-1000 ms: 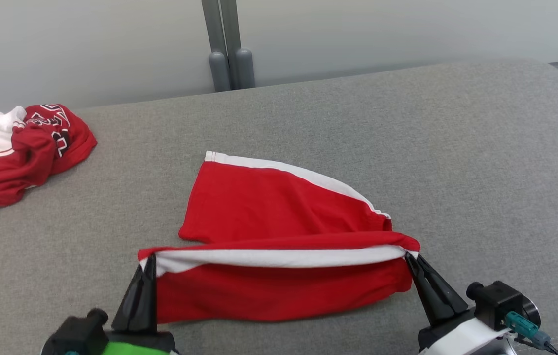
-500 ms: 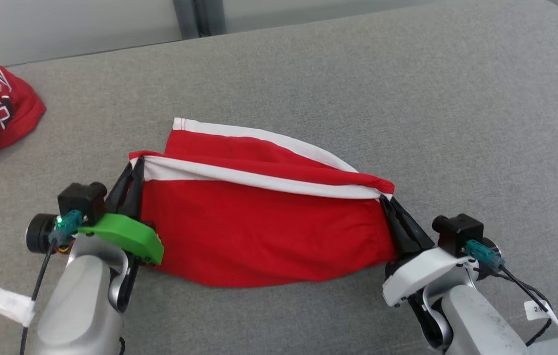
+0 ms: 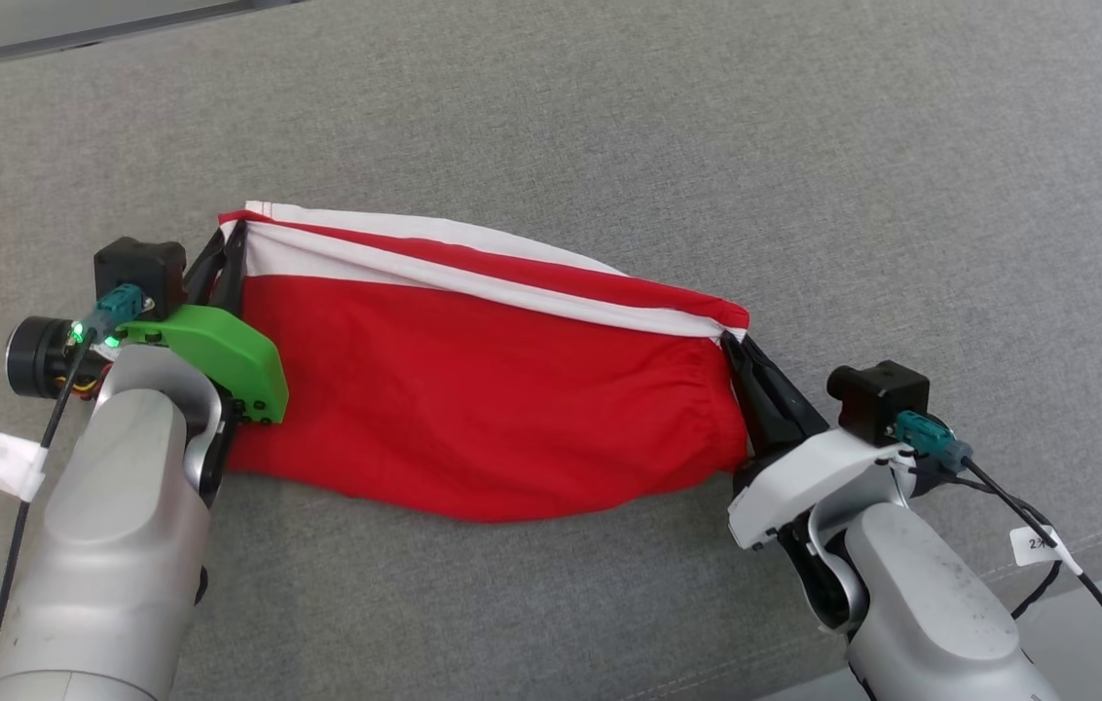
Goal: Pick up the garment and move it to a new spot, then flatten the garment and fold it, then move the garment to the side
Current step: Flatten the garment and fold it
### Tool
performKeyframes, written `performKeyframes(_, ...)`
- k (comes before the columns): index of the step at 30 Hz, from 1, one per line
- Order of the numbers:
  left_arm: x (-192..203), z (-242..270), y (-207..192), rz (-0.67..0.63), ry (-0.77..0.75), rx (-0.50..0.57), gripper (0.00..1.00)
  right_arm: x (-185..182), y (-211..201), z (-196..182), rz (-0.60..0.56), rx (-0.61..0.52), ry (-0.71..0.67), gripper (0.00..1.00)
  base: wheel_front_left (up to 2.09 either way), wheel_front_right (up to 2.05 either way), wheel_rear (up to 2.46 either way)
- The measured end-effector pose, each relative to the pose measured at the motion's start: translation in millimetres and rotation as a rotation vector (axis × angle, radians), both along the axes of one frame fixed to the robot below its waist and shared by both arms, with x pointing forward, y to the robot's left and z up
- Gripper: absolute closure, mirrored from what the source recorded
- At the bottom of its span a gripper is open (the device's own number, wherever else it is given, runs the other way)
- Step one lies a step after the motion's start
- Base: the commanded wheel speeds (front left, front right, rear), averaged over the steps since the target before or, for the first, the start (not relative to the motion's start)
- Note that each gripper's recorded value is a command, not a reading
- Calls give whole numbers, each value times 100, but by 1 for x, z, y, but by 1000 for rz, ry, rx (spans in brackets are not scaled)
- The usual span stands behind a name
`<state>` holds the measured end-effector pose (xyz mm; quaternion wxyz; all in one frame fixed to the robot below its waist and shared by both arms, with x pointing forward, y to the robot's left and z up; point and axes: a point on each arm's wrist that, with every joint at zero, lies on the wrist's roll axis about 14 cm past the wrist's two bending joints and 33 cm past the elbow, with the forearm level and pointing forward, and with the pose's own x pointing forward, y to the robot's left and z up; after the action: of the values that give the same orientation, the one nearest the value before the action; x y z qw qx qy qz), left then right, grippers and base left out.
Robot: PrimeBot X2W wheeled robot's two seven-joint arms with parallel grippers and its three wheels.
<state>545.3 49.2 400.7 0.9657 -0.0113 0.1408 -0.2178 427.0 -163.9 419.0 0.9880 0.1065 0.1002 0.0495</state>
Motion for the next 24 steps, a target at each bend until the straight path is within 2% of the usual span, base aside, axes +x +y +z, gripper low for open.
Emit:
performKeyframes(4,8,-7,-5,-7,27,20,100,1,-3,-5,-6,5,19,100,0,0,0)
performKeyframes(5,9,-8,-6,-6,32,24,86,2,-3,-5,-6,6,22,100,0,0,0)
performKeyframes(6,11,-9,-6,-5,34,27,58,3,-4,-4,-9,10,19,100,0,0,0)
performKeyframes(7,12,-9,-7,-4,36,30,24,3,-4,-3,-11,9,17,61,0,0,0)
performKeyframes(8,12,-9,-8,-5,36,30,0,3,-5,-2,-14,13,14,19,0,0,0)
performKeyframes(9,12,-8,-10,-7,34,28,0,4,-6,0,-17,15,8,0,0,0,0)
performKeyframes(18,-1,10,-22,-30,11,7,0,-2,-13,20,-48,16,-55,0,0,0,0)
performKeyframes(24,-33,7,-15,-19,49,-1,0,-22,-23,30,-82,-8,-88,0,0,0,0)
